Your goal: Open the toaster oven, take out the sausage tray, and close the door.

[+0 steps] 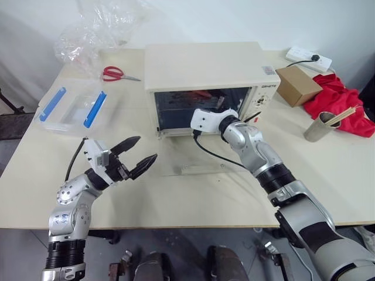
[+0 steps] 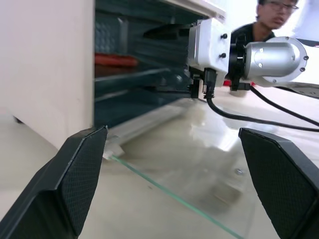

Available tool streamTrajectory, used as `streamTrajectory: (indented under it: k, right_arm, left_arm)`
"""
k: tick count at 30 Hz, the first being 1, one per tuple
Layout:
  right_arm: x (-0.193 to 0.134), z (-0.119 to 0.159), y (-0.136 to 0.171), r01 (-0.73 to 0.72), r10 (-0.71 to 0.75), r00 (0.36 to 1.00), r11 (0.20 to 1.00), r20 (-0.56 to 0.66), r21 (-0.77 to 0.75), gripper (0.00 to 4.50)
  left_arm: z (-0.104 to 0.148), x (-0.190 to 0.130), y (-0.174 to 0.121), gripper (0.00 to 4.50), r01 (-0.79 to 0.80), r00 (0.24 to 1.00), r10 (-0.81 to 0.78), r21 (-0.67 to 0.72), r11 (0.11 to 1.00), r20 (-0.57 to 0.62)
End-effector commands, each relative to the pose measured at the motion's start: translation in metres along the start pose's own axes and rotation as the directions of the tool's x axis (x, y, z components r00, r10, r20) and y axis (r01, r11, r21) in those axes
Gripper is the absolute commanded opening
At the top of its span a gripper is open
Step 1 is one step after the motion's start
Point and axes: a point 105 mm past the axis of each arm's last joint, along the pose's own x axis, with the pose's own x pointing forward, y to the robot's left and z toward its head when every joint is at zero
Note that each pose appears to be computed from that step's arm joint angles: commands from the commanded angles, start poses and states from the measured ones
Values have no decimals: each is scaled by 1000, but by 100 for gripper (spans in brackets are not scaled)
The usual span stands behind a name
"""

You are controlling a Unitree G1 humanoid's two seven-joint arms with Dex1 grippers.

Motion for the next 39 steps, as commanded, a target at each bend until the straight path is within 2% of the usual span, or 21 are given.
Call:
streamTrajectory:
  k: [1,2,12,14,18,28,39]
  right_arm:
    - [6,9,-10,47,-46,999,999,23,-27,410]
    - [7,10,-10,45,-44,999,998,30,-31,394]
    - [6,15,-16,60,-55,996,996,66,-72,51]
    - [5,15,-17,58,-52,996,995,69,-78,1]
    - [4,15,-26,64,-55,995,993,89,-98,1]
    - [-7,41,-51,62,-28,975,987,220,-152,1]
    - [-11,38,-52,44,-17,979,991,201,-130,1]
  left_arm:
    - [7,-2,-2,450,1,1000,-2,25,1000,27]
    - [6,-2,-2,450,2,1000,-2,26,1000,27]
    - [3,1,-1,450,8,999,-9,12,1000,34]
    - [3,2,0,450,9,999,-9,9,1000,37]
    - [1,5,1,450,11,999,-11,-1,1000,47]
    - [-2,14,5,450,25,998,-24,-9,1000,59]
    - [7,33,1,450,134,987,-134,-3,991,93]
